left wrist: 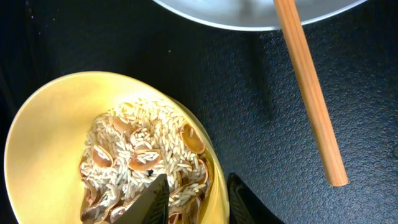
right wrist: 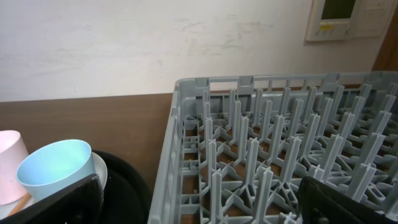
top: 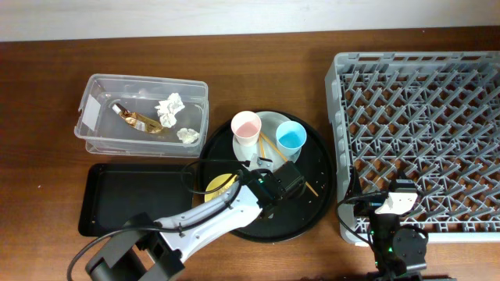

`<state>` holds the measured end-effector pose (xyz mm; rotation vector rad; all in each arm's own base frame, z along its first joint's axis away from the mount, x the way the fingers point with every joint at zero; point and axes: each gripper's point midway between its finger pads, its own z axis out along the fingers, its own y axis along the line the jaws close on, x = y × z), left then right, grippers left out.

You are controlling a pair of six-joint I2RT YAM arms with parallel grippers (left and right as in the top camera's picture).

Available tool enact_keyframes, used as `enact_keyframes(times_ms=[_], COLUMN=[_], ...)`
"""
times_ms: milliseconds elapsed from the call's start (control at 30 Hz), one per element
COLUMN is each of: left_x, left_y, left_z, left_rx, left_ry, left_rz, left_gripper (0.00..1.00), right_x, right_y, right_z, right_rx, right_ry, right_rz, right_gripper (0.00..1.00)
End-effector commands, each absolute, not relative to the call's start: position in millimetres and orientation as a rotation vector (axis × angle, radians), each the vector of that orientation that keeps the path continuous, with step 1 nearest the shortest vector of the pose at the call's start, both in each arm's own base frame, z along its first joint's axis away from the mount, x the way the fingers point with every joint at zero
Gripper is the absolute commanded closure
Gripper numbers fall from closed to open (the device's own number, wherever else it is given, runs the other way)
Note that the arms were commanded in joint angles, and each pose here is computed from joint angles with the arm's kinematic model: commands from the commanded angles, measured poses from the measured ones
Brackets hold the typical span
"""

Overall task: Sort waste into correct bins and load items into the dishwasher rack
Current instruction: 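Grasp the rim of the yellow noodle bowl with the left gripper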

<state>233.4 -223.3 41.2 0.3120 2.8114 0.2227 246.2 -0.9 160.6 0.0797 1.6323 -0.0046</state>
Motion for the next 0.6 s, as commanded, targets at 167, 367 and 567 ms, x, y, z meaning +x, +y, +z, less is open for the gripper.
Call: enact_keyframes(times_ms=[167, 367, 567], left_x=[233, 234, 241], left_y=[-229, -231, -238], left_z=[39, 39, 40], left_rx=[0.204, 0.030, 0.020], left_ry=[2.824, 2.819, 2.794], left_rz=[0.174, 0.133, 0.091], left_gripper=[0.71, 0.71, 0.71], right_x=[246, 246, 246], right_y=[-2, -2, -2], right_z=[158, 158, 158], right_rx=[0.088, 0.088, 0.088], right_ry=[1.639, 1.639, 1.639], right_rz=[-0.008, -0.008, -0.008], right_gripper=[0.02, 0.02, 0.01])
